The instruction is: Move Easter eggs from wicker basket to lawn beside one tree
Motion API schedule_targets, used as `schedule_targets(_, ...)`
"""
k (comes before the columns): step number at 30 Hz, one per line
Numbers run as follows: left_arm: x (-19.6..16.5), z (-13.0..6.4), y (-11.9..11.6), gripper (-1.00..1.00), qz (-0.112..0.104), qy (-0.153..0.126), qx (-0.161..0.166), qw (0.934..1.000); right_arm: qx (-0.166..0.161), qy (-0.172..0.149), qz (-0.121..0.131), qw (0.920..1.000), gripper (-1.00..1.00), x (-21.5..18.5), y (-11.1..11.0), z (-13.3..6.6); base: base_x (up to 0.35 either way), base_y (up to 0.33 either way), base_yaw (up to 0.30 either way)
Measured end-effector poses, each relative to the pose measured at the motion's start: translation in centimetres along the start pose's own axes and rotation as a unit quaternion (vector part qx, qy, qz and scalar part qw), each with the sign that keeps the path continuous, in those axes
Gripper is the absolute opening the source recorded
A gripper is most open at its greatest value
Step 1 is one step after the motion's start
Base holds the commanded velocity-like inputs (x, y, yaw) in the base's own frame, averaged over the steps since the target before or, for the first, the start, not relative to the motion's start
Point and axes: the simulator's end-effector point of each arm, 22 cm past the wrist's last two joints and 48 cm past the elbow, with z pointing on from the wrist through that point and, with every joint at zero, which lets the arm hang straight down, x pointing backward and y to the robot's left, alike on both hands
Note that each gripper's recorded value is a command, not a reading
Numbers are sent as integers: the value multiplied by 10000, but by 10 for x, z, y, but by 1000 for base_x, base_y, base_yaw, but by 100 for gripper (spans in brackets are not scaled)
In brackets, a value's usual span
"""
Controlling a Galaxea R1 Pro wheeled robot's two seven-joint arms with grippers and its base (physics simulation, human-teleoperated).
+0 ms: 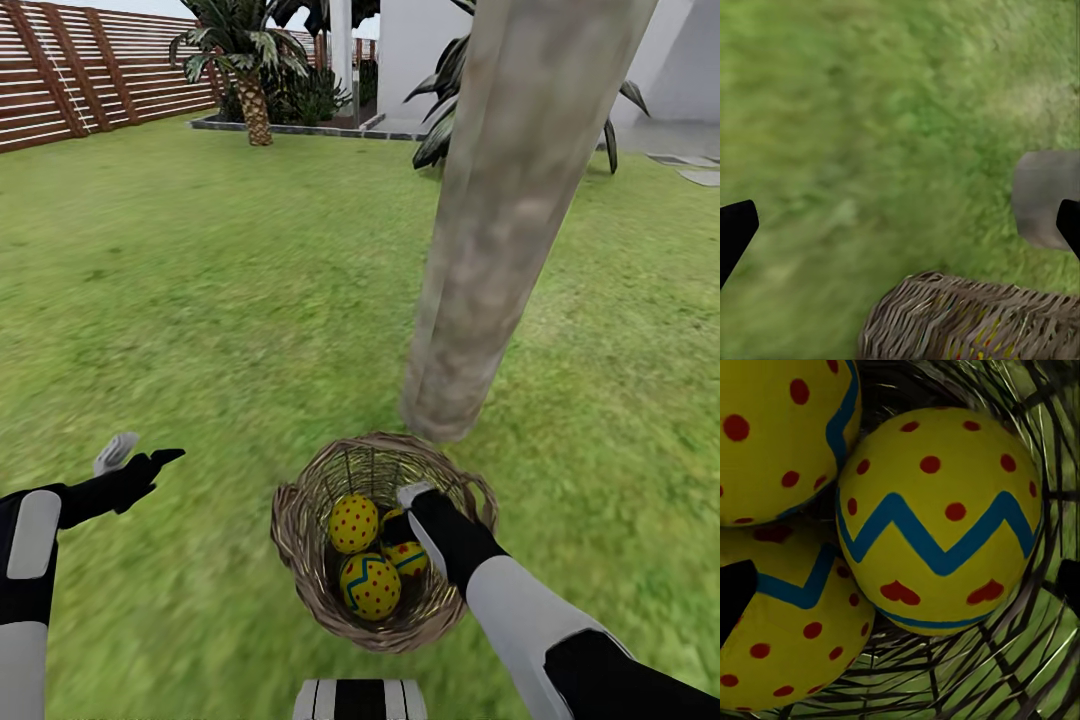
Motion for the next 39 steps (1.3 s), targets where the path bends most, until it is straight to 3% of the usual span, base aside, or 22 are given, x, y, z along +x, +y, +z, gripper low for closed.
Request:
schedule_targets(9,0,0,-1,100,-16,-5,37,10000,25,-127,-14,9999,100,-9,-1,-3,0,0,0)
schedule_targets(26,18,21,16,100,-130,202,-53,9997,52,50,14,10000,100,7,-2,22,0,0,0)
schedule_targets(39,26,30,27,100,-161,289,-134,9994,237,-295,34,9993,100,-5,-11,32,0,0,0)
